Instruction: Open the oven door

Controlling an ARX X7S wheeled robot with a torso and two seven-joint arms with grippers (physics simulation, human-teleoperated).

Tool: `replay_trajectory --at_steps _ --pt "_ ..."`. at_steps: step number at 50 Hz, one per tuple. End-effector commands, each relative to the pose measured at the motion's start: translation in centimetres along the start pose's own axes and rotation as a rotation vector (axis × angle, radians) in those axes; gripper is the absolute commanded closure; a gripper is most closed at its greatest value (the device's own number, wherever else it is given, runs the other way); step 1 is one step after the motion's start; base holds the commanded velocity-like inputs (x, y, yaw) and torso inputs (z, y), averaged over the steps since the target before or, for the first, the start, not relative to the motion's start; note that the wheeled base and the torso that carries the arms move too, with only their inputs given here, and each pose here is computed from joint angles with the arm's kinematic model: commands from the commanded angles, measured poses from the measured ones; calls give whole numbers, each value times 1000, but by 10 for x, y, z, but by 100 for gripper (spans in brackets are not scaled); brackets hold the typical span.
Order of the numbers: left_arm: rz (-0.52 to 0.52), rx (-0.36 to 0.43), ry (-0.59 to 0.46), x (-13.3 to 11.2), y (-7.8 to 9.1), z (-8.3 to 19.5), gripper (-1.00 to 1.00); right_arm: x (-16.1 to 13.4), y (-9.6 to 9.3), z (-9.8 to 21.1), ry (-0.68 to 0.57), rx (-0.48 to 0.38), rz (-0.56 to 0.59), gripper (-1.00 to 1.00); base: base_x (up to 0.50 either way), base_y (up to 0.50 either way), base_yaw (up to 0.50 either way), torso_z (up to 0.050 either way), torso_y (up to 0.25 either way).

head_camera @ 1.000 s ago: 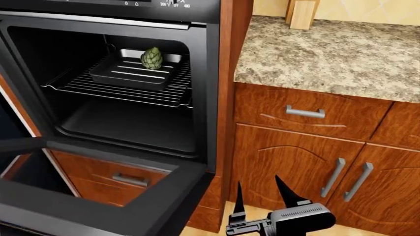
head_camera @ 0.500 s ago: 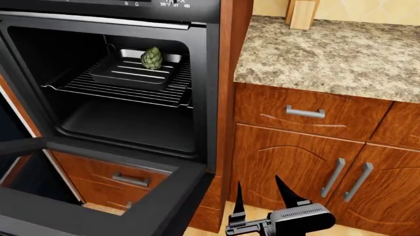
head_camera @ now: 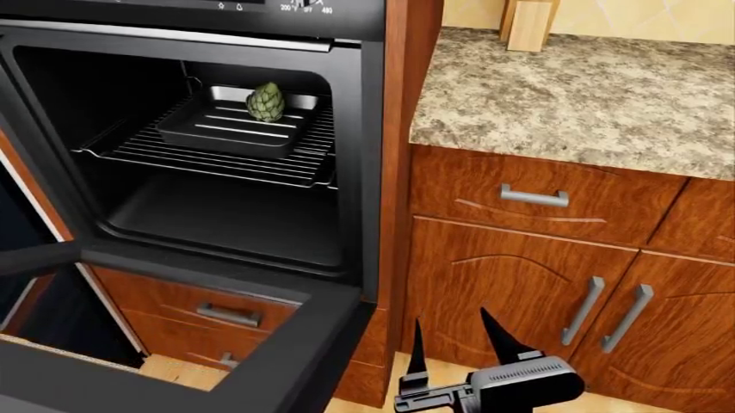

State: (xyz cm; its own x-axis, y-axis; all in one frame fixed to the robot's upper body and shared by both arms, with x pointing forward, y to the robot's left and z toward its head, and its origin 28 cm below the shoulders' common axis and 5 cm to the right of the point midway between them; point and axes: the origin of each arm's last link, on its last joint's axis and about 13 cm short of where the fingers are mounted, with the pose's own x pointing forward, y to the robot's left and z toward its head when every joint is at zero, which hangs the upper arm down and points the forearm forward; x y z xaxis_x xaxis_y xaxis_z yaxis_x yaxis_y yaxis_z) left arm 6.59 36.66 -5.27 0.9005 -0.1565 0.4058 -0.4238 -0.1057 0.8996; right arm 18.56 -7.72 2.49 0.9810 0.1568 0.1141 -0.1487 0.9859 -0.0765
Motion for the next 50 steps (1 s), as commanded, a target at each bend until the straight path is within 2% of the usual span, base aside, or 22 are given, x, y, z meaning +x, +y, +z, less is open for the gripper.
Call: replay_trajectory --at_steps 1,50 --pt "81 176 197 -5 6 -50 100 0 0 0 1 -3 1 -100 0 0 0 0 0" --pt "28 164 240 -40 -17 -44 100 -2 1 -4 1 -19 0 -100 -3 5 7 1 1"
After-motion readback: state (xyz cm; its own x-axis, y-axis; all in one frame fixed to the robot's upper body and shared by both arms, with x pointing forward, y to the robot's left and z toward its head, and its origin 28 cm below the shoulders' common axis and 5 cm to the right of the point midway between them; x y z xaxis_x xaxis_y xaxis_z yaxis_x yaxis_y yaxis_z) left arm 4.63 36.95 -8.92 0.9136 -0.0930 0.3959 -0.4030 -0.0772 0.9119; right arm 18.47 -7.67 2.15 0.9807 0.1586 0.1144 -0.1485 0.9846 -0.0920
